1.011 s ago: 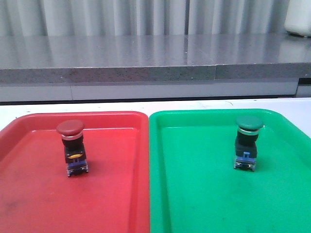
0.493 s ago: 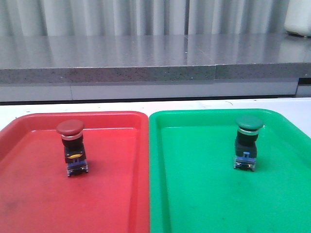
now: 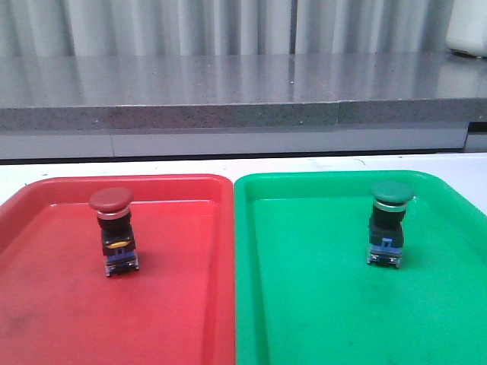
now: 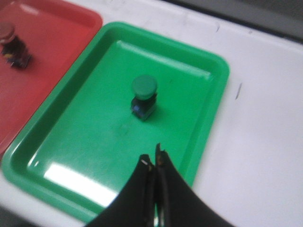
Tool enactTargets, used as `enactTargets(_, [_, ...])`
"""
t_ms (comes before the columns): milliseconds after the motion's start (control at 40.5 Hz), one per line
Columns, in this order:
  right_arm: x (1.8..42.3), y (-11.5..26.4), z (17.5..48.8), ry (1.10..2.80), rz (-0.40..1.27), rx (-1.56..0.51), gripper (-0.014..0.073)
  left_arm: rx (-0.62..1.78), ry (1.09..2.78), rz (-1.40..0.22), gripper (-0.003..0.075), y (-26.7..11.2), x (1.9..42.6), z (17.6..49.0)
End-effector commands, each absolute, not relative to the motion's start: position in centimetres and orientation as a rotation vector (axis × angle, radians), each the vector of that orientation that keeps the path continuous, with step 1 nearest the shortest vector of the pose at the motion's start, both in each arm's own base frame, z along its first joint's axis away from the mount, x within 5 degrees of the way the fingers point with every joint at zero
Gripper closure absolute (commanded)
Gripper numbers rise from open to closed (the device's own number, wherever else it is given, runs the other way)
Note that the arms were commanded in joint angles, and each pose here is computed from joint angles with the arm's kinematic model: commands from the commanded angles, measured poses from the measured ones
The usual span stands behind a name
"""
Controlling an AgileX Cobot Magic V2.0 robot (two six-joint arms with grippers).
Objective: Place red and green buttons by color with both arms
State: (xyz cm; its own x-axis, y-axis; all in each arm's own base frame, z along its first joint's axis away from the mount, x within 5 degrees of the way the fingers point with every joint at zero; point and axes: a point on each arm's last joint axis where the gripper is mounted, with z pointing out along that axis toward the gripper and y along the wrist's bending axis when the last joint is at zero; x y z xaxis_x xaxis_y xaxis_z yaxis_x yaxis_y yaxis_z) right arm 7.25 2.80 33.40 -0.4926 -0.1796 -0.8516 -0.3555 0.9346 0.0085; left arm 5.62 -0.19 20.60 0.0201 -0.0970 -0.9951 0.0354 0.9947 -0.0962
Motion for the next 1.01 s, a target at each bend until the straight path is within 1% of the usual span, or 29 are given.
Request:
enactTargets(0, [7.0,1.8,33.5,1.818,0.154,-0.252,0.0665,-0.047,1.475,-0.104,0.0740,-0.2,5.6,20.6])
enactTargets(74, [6.7,1.2,31.6,1.701,0.108,-0.174,0.0665,-0.047,1.475,-0.104,0.0740,-0.2,5.6,20.6])
enactTargets(173, [6.0,0.6,29.0,1.586,0.054,-0.102,0.0665,-0.047,1.475,-0.104,0.0740,-0.2,5.6,20.6])
enactTargets(321, [5.6,0.4,24.5,1.514,0.031,-0.073,0.0665,-0.047,1.475,-0.104,0.0740,-0.2,5.6,20.6])
enactTargets(493, [5.4,0.3,21.0,1.459,0.026,-0.064,0.0665,-0.047,1.475,-0.104,0.0740,-0.2,5.6,20.6])
enactTargets(986, [5.5,0.3,20.8,1.468,0.027,-0.064,0.0665,-0.047,1.477,-0.104,0.0740,-0.2,5.6,20.6])
